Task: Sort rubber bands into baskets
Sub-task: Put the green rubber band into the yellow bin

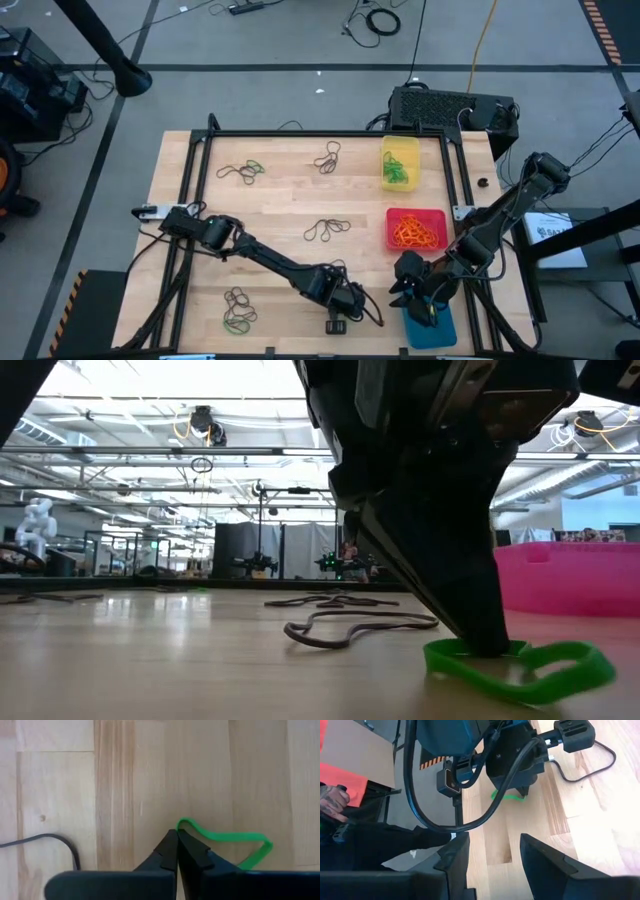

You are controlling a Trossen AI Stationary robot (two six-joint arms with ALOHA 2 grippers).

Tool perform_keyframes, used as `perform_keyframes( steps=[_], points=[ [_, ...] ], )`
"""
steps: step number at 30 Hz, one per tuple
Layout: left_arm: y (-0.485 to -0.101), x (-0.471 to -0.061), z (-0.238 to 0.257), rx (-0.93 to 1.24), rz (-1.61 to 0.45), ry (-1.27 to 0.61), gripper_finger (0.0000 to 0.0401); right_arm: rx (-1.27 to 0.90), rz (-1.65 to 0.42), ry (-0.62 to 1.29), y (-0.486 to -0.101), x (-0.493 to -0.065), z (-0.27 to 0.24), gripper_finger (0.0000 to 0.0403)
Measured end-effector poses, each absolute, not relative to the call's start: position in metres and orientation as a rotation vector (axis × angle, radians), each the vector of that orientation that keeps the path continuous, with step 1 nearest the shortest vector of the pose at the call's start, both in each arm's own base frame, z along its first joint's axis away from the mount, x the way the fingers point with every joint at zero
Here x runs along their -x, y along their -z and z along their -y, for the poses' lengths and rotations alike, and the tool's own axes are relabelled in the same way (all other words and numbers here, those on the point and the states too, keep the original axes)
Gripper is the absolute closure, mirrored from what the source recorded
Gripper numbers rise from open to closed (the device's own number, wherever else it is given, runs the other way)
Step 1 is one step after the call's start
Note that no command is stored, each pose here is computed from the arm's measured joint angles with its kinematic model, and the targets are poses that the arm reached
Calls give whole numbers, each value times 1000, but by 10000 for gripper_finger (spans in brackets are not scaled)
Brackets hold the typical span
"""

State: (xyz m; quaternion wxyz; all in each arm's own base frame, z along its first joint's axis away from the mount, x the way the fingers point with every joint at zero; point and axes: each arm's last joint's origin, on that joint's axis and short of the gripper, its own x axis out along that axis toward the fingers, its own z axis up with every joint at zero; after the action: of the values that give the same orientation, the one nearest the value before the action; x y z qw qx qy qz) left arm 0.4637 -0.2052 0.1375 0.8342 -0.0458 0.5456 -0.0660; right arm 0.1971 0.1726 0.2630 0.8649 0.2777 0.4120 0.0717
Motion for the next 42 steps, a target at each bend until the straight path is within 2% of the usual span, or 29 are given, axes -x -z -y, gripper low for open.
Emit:
perform_keyframes(
  steps=[6, 11, 16, 23, 29, 33, 42],
  points=[
    [-142, -463, 198, 55, -1161, 128, 398, -588, -867, -145, -263, -197, -172, 234],
    [-162, -468, 178, 5, -1109, 68, 398, -622, -882, -118, -262, -196, -172, 234],
    [-186, -482, 148, 64, -1020, 22, 399, -672, -946, -13, -260, -185, -166, 234],
    [-222, -509, 92, 249, -821, -103, 400, -624, -866, -7, -282, -153, -155, 234],
    [-246, -533, 28, 476, -526, -210, 400, -547, -823, 47, -294, -125, -131, 234],
    [-261, -541, -23, 511, -349, -259, 400, -516, -763, 130, -300, -116, -113, 234],
    [-263, -525, -148, 432, -252, -437, 400, -493, -554, 345, -310, -105, -78, 234]
  ],
)
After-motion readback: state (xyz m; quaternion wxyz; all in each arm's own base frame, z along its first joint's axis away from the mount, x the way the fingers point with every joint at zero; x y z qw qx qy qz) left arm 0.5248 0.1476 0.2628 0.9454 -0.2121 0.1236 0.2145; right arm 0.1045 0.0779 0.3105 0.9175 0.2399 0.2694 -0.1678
